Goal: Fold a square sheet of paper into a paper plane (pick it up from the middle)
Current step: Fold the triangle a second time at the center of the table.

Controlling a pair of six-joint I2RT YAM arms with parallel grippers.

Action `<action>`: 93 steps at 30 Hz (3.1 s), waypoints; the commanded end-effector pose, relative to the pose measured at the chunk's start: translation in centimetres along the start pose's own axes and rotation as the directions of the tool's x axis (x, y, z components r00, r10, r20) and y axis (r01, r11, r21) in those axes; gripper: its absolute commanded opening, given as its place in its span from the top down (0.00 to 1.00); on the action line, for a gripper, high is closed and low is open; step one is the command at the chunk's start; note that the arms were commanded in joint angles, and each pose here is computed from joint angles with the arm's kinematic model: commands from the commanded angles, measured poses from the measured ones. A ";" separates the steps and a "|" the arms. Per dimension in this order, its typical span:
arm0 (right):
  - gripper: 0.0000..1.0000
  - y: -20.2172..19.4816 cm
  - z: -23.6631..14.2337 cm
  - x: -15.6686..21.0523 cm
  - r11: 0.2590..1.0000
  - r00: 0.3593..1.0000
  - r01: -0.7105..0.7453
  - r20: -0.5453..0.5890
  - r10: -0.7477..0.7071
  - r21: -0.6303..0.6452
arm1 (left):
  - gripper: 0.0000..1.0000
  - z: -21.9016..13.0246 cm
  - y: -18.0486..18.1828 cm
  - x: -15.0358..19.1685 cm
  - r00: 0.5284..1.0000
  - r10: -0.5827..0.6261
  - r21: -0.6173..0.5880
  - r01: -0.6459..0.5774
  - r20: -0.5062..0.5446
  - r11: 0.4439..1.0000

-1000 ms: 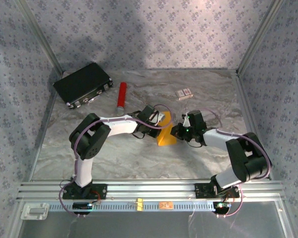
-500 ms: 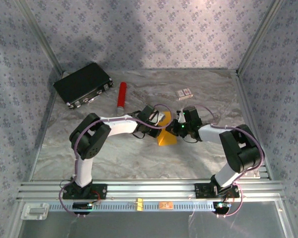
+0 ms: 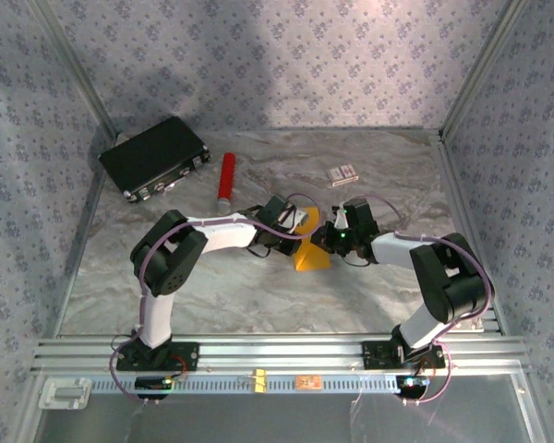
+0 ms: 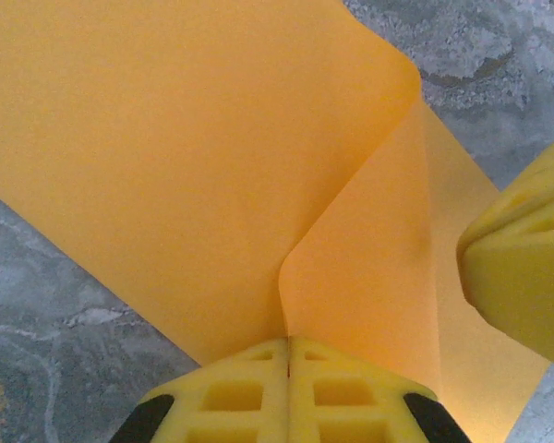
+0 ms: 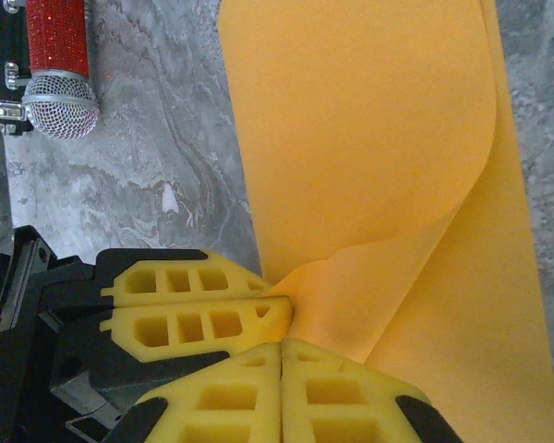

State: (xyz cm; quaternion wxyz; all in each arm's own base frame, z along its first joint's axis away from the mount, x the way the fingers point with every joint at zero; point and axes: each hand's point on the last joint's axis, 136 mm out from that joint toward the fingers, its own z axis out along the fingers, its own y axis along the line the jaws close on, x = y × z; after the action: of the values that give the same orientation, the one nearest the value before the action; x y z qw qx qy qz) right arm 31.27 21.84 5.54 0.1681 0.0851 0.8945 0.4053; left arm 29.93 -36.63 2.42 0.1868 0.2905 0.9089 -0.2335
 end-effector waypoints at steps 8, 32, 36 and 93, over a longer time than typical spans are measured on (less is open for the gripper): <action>0.93 0.2 -0.3 -0.3 1.000 1.000 0.005 0.006 -0.005 0.007 | 0.94 1.7 1.0 3.0 0.994 -0.015 -0.016 0.013 -0.108 1.000; 0.96 0.4 0.5 -0.7 1.000 1.000 -0.007 0.000 0.007 0.005 | 0.94 1.9 0.8 3.2 0.993 -0.015 -0.006 0.015 -0.114 1.000; 0.97 0.1 0.8 -0.8 1.000 1.000 -0.019 -0.004 0.020 0.017 | 0.94 1.9 0.8 3.3 0.993 -0.014 -0.005 0.014 -0.116 1.000; 0.97 -7.1 0.5 -2.5 0.950 0.959 -0.279 0.099 0.267 0.140 | 0.94 2.2 0.8 4.0 0.989 -0.009 0.005 0.009 -0.149 1.000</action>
State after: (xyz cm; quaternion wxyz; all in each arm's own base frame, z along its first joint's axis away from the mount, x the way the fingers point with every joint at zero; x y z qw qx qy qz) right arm 33.70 18.88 2.12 0.1491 0.1883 0.8897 0.3883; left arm 29.97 -37.82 2.39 0.1820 0.2972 0.9014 -0.2569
